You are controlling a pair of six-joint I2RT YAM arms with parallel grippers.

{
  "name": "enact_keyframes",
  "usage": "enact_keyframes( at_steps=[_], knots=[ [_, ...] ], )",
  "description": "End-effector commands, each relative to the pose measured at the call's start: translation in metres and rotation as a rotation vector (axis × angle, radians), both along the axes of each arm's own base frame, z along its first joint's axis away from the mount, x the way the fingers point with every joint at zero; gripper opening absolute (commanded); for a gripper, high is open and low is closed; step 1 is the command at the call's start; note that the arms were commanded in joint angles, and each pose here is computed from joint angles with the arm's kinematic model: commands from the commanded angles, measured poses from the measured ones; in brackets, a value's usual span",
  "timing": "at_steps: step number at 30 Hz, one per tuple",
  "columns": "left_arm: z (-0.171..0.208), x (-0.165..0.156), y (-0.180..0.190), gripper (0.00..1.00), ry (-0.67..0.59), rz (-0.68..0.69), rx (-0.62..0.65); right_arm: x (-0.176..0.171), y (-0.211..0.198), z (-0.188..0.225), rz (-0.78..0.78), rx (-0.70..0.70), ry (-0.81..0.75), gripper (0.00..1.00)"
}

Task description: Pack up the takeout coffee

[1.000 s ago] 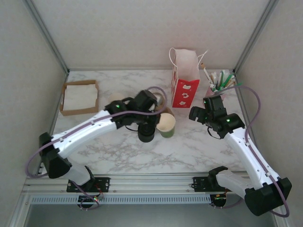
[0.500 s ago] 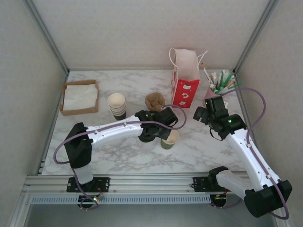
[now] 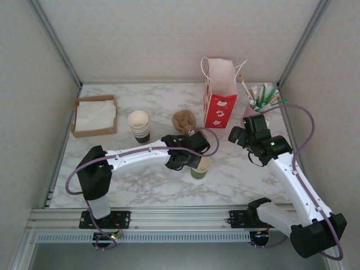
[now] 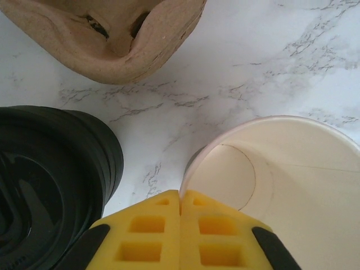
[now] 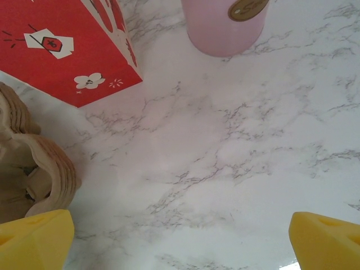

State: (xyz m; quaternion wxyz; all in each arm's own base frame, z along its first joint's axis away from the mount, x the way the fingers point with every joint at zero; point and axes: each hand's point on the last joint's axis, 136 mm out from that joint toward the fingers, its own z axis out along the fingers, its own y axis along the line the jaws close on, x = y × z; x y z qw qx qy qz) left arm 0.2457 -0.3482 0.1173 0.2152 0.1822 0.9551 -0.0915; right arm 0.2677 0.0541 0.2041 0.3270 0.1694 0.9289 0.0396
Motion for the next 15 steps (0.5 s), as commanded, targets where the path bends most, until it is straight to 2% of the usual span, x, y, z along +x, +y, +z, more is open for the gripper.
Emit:
enact_keyframes(
  at_steps=[1, 10, 13, 15],
  knots=[
    [-0.003, 0.001, 0.008, 0.16, -0.006, 0.040, 0.020, 0.001, 0.001, -0.004, 0.000, 0.013, 0.007, 0.99],
    [0.038, 0.005, 0.012, 0.48, -0.047, 0.066, -0.070, -0.002, 0.002, 0.005, 0.025, 0.015, -0.022, 0.99],
    [0.057, 0.009, 0.018, 0.64, -0.065, 0.079, -0.113, -0.004, 0.007, 0.009, 0.070, 0.021, -0.028, 0.99],
    [0.070, 0.011, 0.025, 0.81, -0.079, 0.085, -0.145, -0.006, 0.010, 0.014, 0.098, 0.032, -0.035, 0.99]
  ],
)
